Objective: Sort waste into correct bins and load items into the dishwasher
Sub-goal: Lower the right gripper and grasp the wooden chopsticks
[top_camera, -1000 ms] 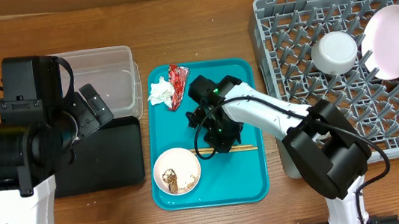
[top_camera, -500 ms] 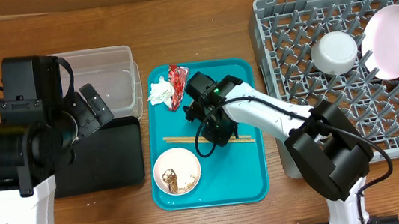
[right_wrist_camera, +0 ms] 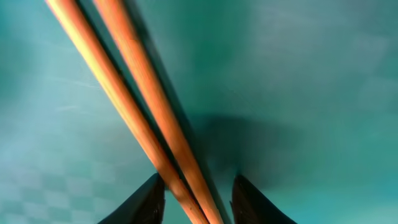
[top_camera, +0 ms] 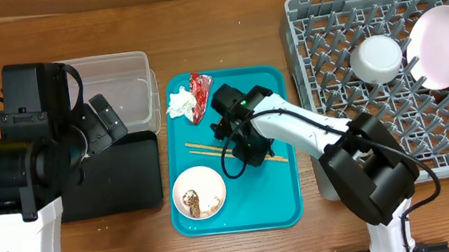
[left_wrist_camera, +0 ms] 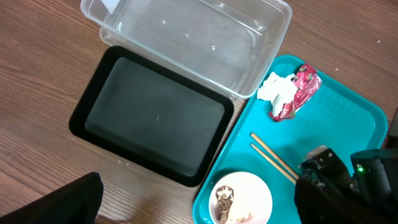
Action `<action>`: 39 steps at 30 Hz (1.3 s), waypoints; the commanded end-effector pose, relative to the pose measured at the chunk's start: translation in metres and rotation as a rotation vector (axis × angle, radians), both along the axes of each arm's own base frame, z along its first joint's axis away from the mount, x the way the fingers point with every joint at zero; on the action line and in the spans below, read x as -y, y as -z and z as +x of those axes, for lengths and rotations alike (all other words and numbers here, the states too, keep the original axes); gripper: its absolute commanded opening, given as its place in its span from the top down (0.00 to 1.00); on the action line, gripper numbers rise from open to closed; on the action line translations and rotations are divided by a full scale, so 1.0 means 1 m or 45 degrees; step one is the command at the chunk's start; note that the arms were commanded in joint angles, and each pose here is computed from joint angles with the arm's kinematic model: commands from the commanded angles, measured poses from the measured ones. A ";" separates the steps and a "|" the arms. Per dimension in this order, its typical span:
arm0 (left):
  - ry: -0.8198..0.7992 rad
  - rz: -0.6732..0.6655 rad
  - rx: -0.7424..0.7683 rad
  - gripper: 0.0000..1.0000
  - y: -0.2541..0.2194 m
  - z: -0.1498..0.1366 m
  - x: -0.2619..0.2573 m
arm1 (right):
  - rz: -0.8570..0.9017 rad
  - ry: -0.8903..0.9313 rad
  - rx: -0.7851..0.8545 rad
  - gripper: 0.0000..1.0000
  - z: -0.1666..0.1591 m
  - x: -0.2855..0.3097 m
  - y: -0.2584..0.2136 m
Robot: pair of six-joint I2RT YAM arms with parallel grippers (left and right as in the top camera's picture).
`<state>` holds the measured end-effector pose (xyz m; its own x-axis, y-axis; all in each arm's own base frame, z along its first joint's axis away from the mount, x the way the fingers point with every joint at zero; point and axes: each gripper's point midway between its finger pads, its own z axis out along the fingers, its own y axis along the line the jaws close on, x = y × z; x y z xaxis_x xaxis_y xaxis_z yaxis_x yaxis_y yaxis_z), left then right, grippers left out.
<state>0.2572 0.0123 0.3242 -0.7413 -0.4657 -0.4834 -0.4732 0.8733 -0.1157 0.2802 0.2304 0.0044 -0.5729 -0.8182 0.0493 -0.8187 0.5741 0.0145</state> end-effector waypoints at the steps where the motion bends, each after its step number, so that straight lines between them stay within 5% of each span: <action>1: -0.024 0.009 0.009 0.00 -0.002 0.001 -0.003 | -0.065 -0.006 -0.028 0.59 -0.002 0.009 0.007; 9: -0.024 0.009 0.009 0.00 -0.002 0.001 -0.003 | 0.075 0.005 -0.029 0.47 0.008 -0.018 -0.028; 39: -0.024 0.009 0.009 0.00 -0.002 0.001 -0.003 | 0.177 -0.002 0.107 0.50 0.031 -0.037 -0.005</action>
